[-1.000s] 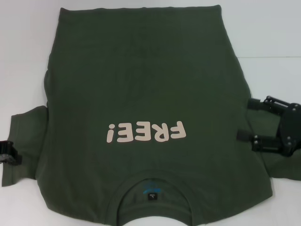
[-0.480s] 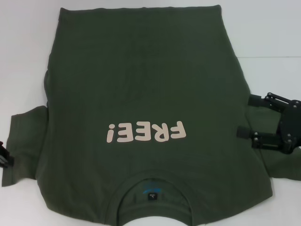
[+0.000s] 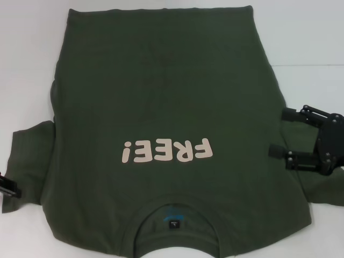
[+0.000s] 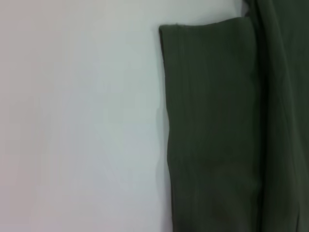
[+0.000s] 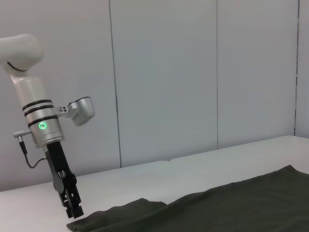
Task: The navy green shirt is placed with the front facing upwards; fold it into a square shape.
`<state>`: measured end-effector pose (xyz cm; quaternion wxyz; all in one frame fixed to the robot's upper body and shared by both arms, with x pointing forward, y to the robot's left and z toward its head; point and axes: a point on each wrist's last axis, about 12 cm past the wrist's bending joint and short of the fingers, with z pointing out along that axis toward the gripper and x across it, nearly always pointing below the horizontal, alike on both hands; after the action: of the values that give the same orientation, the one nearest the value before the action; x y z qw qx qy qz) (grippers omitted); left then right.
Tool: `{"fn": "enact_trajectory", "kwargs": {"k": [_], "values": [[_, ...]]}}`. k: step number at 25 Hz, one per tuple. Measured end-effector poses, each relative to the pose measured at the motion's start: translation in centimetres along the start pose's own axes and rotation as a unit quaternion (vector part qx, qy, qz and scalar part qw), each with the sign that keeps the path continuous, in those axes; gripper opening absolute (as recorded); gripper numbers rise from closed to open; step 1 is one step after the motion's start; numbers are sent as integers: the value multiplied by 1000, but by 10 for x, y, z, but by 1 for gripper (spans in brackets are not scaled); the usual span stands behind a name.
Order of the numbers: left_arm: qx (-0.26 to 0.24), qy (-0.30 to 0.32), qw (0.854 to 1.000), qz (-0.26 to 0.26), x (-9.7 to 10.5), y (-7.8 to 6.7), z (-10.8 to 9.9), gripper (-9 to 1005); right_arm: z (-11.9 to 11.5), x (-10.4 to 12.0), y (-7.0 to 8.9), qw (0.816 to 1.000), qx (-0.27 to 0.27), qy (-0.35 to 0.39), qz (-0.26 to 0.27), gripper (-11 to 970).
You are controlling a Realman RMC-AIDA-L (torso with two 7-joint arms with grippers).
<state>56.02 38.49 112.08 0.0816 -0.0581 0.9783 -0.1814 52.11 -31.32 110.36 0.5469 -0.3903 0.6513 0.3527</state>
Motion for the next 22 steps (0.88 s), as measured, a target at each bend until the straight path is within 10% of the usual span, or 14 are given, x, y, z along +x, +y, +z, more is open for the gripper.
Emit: {"fn": "enact_trajectory", "kwargs": {"k": [16,22], "values": [[-2,14,1000,-9,4,1,8,891,4,-1,0,1000,-4,-2,-12,945],[1,13,1000,-7,3,-2,9,890,4,-1,0,1000,-3,-2,-13,945]]}}
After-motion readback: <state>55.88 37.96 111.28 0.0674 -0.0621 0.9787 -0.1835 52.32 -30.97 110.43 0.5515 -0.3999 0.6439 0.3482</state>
